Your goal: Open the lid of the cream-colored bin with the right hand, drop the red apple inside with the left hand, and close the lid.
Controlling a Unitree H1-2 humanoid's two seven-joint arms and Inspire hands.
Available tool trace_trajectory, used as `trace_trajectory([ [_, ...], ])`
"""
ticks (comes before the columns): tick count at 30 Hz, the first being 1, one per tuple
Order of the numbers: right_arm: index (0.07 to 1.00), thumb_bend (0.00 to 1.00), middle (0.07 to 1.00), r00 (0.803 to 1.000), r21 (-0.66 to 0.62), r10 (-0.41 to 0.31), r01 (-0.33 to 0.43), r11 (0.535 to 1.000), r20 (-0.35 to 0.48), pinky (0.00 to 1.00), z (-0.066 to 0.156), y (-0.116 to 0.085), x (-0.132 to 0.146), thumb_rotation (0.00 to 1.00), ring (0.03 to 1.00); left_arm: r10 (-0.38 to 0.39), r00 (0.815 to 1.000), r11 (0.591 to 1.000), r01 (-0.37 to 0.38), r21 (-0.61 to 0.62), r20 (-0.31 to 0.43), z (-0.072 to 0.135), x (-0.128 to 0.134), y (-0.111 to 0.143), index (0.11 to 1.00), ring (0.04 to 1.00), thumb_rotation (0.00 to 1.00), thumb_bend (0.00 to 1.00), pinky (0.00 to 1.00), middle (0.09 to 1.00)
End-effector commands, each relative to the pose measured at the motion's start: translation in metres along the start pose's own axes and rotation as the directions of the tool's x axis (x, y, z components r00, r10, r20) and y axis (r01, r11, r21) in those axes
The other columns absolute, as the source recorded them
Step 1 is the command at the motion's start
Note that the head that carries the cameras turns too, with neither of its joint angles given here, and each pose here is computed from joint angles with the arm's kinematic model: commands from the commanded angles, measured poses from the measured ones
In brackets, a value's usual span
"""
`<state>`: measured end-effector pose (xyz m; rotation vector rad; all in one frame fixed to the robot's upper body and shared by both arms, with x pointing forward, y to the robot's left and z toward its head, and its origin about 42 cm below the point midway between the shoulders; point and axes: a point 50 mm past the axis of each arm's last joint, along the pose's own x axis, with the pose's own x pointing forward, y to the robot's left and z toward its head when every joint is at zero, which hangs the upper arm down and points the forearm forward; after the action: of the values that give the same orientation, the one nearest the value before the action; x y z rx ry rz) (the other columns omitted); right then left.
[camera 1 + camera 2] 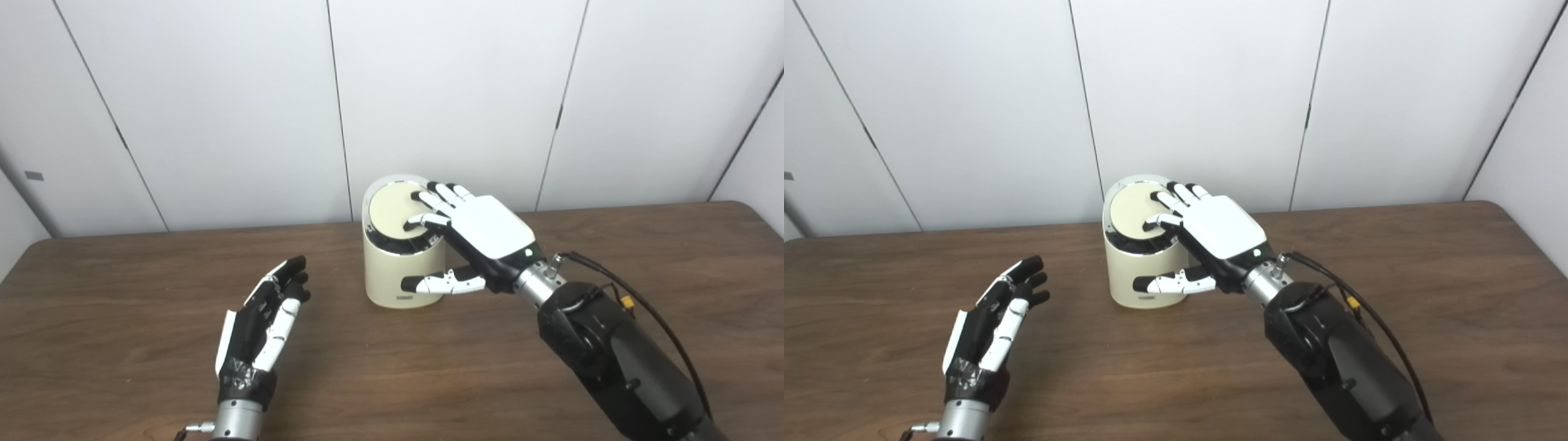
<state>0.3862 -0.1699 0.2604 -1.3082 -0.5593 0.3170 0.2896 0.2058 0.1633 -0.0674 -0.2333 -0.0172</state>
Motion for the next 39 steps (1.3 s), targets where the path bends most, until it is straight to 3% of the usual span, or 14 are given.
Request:
trace_trajectory([
  [1, 0.841, 0.51, 0.951, 0.996, 0.027, -0.094, 0.094, 0.995, 0.013, 0.98, 0.003, -0.027, 0.001, 0.96, 0.997, -0.009, 0.997, 1.0, 0.01, -0.011, 0.072, 0.015, 0.007, -0.006, 0.819, 0.86, 0.57, 0.51, 0.81, 0.863],
  [4, 0.885, 0.49, 0.954, 0.99, 0.092, -0.134, 0.137, 0.986, -0.036, 0.98, -0.003, -0.036, -0.012, 0.95, 1.0, -0.006, 0.997, 1.0, 0.007, -0.011, 0.074, 0.016, 0.008, -0.006, 0.821, 0.859, 0.56, 0.5, 0.81, 0.861],
  [9, 0.94, 0.48, 0.965, 0.983, 0.175, -0.159, 0.173, 0.969, -0.093, 0.89, -0.014, -0.036, -0.038, 0.95, 0.981, -0.007, 0.997, 1.0, 0.008, -0.017, 0.074, 0.016, 0.008, -0.004, 0.829, 0.857, 0.56, 0.49, 0.81, 0.862],
  [15, 0.92, 0.48, 0.941, 0.969, 0.254, -0.131, 0.183, 0.95, -0.21, 0.85, -0.025, -0.02, -0.076, 0.96, 0.959, 0.003, 0.999, 1.0, -0.004, 0.026, 0.047, 0.019, 0.003, 0.002, 0.835, 0.849, 0.59, 0.48, 0.81, 0.853],
  [24, 0.92, 0.45, 0.94, 0.936, 0.409, -0.076, 0.223, 0.885, -0.345, 0.87, -0.03, 0.013, -0.128, 0.97, 0.936, 0.017, 0.999, 0.993, -0.013, 0.114, -0.028, 0.016, -0.037, 0.044, 0.861, 0.851, 0.56, 0.48, 0.82, 0.861],
  [27, 0.908, 0.46, 0.933, 0.918, 0.483, -0.07, 0.269, 0.833, -0.391, 0.85, -0.027, 0.024, -0.139, 0.97, 0.912, 0.03, 0.997, 0.989, -0.02, 0.146, -0.068, 0.012, -0.056, 0.055, 0.876, 0.85, 0.57, 0.49, 0.82, 0.865],
  [32, 0.9, 0.47, 0.902, 0.889, 0.599, -0.091, 0.375, 0.707, -0.449, 0.82, -0.008, 0.042, -0.148, 0.99, 0.874, 0.065, 0.991, 0.987, -0.047, 0.151, -0.116, 0.001, -0.084, 0.058, 0.877, 0.859, 0.57, 0.45, 0.85, 0.871],
  [36, 0.89, 0.45, 0.89, 0.879, 0.623, -0.112, 0.412, 0.665, -0.463, 0.84, 0.005, 0.057, -0.156, 1.0, 0.879, 0.1, 0.988, 0.981, -0.078, 0.175, -0.121, -0.009, -0.1, 0.055, 0.862, 0.852, 0.56, 0.43, 0.82, 0.865],
  [39, 0.889, 0.46, 0.897, 0.868, 0.654, -0.121, 0.448, 0.609, -0.482, 0.77, 0.01, 0.067, -0.164, 1.0, 0.878, 0.114, 0.987, 0.984, -0.097, 0.151, -0.111, -0.017, -0.112, 0.051, 0.856, 0.85, 0.55, 0.42, 0.83, 0.862],
])
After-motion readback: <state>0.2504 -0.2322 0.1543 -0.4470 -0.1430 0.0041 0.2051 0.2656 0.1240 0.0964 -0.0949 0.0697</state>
